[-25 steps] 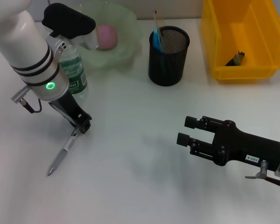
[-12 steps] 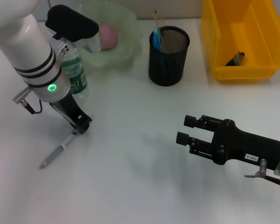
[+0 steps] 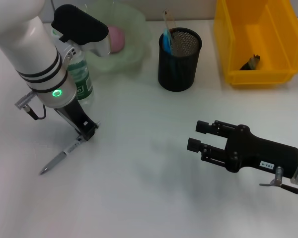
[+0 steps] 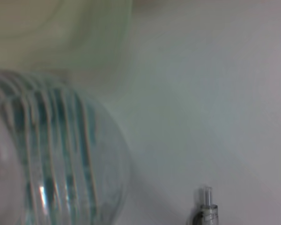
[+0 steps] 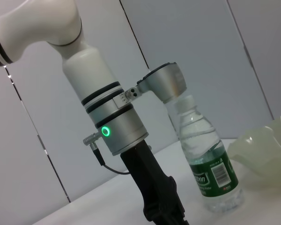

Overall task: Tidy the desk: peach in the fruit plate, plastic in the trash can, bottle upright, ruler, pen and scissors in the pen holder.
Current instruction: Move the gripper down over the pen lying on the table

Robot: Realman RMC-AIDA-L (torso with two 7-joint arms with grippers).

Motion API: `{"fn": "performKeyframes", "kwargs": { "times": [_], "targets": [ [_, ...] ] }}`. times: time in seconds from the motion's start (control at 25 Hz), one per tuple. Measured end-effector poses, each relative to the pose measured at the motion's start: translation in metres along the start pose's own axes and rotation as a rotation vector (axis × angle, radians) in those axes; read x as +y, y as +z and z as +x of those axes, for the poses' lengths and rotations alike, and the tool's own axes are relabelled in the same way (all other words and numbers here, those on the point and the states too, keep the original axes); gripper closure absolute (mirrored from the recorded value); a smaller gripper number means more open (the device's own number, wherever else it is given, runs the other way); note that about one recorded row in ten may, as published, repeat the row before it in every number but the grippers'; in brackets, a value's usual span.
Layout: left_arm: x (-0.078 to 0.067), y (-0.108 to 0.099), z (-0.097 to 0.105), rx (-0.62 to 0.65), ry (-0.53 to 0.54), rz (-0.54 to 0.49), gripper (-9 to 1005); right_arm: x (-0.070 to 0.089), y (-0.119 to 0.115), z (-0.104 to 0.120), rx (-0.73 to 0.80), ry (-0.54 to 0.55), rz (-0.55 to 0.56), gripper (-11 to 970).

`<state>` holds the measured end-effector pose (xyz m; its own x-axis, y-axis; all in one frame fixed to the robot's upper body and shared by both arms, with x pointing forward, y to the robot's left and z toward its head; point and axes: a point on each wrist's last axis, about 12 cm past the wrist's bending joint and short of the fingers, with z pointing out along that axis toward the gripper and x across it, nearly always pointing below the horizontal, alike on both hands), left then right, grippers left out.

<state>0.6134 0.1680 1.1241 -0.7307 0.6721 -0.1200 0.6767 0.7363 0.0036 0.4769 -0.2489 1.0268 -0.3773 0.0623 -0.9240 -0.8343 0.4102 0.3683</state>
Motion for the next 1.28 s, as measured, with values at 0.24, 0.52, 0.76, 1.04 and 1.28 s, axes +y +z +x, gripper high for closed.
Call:
{"fn": "performKeyframes", "kwargs": {
  "times": [0.24,0.52,0.76,1.04,1.28],
  "targets": [
    [0.000,0.000,-0.001,-0.001,0.010,-0.006,805,-0.002,0.001,-0.001,0.000,-0.004,0.011,343],
    [-0.001,-0.008,-0.005,-0.026,0.019,-0.011,820,-0.003,0.001,-0.002,0.001,-0.006,0.016,343],
    [-0.005,-0.025,-0.008,-0.090,0.029,-0.011,847,-0.006,0.001,-0.002,0.002,-0.007,0.040,343],
    [-0.012,-0.049,-0.016,-0.202,0.056,0.003,903,-0.007,0.000,-0.001,0.005,-0.006,0.056,344],
    [-0.019,-0.060,-0.021,-0.262,0.090,0.015,953,-0.007,-0.001,0.001,0.006,-0.001,0.061,344]
  ]
}}
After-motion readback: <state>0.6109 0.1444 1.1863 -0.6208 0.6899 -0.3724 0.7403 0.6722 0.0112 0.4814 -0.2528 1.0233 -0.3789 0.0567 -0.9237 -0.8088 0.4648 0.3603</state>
